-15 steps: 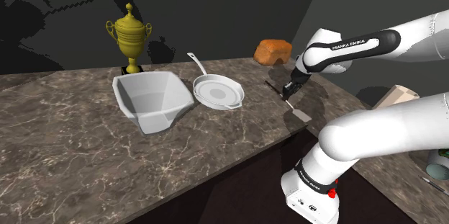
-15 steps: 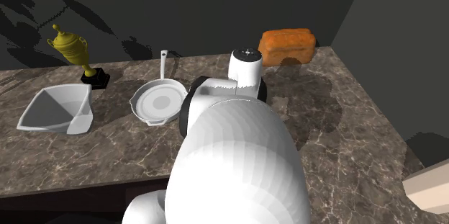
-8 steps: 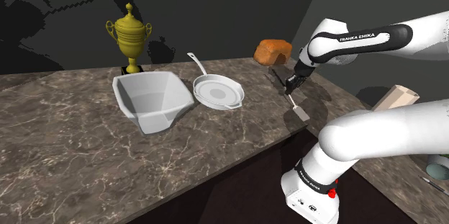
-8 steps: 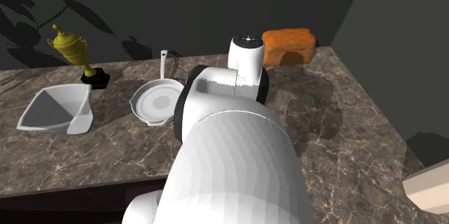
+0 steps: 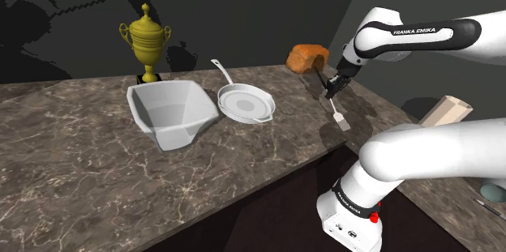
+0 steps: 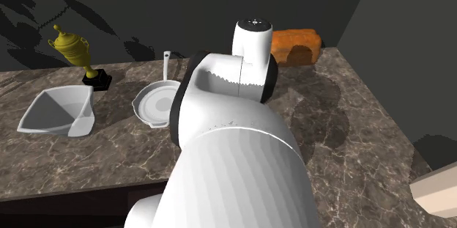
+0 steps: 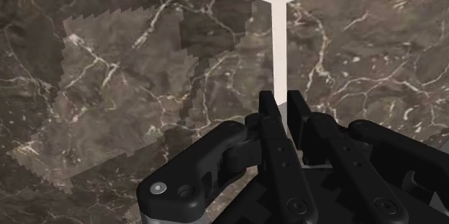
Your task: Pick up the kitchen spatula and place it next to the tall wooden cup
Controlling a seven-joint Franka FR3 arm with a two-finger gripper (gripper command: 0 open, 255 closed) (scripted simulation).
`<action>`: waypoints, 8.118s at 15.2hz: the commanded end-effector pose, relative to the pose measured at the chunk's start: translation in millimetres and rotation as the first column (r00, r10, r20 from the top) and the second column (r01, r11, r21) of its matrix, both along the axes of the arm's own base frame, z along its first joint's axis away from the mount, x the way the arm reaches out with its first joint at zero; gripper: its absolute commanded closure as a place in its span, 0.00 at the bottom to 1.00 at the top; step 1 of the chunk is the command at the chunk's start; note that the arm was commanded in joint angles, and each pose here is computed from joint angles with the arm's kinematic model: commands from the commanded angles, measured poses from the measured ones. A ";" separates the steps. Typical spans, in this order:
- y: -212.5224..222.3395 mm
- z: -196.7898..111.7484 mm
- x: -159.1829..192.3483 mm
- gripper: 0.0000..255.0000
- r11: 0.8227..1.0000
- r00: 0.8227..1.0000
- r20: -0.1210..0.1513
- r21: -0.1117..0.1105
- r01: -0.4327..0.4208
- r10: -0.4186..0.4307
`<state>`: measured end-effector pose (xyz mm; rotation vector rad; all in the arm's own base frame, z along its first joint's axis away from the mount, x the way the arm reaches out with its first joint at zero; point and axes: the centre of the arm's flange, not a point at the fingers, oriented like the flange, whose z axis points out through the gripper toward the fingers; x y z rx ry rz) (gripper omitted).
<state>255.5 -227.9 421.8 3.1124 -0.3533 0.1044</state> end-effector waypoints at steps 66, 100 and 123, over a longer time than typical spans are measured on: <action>-418.0 172.8 -172.0 1.00 1.000 1.000 -0.001 0.000 0.000 0.000; -418.0 -6.7 -172.0 1.00 1.000 1.000 -0.001 0.000 0.000 0.000; -417.9 -72.3 -172.0 0.00 1.000 1.000 -0.001 0.000 0.000 0.000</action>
